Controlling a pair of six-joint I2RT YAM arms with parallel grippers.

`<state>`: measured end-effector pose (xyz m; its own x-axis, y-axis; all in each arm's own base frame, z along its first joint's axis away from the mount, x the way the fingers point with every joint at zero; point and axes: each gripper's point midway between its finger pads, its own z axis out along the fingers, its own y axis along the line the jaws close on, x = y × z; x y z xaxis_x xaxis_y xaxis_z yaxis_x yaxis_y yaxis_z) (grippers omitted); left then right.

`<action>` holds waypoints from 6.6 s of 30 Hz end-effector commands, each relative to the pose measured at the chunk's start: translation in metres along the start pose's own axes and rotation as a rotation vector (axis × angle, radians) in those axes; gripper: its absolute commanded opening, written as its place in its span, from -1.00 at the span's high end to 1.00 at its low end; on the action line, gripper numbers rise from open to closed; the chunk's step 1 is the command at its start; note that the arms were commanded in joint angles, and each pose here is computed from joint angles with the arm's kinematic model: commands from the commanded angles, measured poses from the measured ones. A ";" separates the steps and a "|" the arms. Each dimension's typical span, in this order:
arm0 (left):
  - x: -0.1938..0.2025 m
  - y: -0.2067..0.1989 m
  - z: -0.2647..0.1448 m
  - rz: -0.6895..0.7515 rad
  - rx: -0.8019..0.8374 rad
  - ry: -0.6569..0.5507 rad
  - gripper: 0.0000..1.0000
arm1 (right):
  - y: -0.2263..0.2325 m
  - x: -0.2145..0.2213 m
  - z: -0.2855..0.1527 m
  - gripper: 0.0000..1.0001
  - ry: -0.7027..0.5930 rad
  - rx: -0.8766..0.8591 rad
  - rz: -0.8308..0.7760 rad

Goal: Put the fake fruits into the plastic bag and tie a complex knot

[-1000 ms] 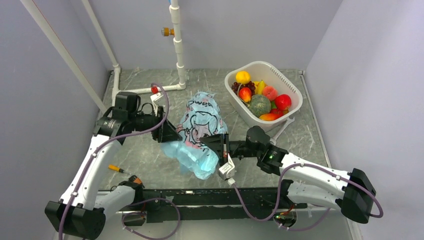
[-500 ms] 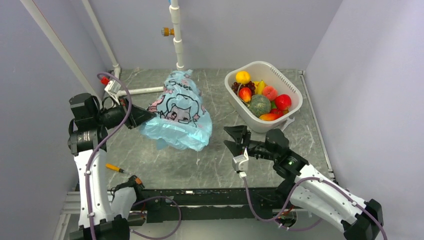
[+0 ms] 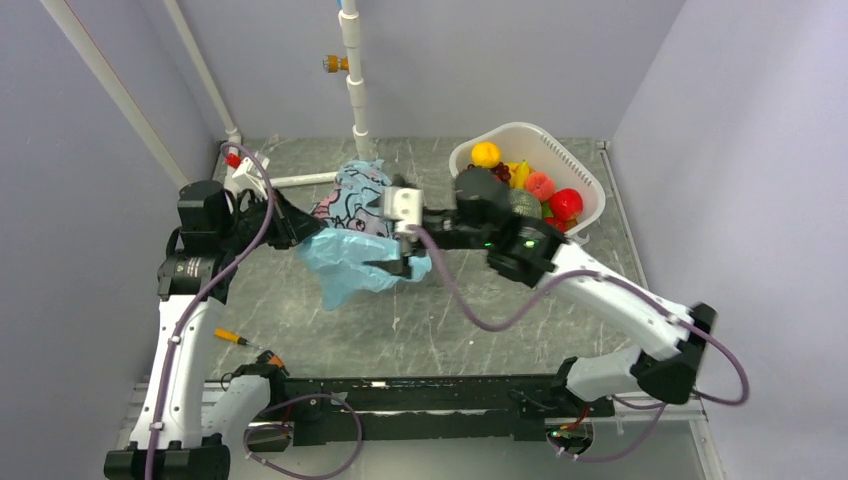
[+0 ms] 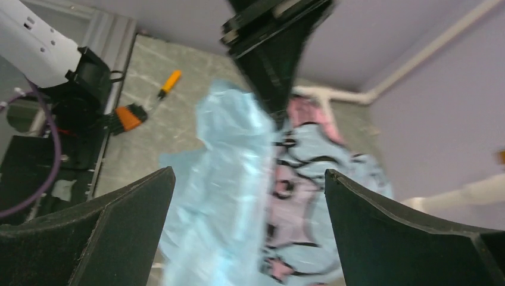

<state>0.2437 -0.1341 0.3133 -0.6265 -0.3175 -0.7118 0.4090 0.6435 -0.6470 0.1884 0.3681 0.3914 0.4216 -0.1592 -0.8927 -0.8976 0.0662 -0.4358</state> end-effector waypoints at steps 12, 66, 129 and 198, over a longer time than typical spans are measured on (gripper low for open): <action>-0.012 -0.032 -0.017 0.062 -0.026 0.026 1.00 | -0.012 0.106 0.060 0.75 0.277 0.147 0.105; -0.021 0.040 -0.053 -0.005 0.132 -0.212 -0.99 | -0.042 0.023 -0.020 1.00 -0.138 0.027 0.608; 0.036 0.085 -0.029 1.020 0.078 0.236 -0.99 | 0.070 0.224 -0.043 -0.99 0.427 0.109 1.220; -0.020 -0.013 0.028 0.584 0.307 0.136 -0.99 | 0.017 0.155 -0.084 1.00 0.340 0.155 0.131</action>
<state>0.2624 -0.1328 0.3306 -0.3708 0.1307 -0.9195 0.8227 0.5057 -0.2599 0.2289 0.2576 0.2210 0.1186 -0.4841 -0.8669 -0.9194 0.2761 -0.2799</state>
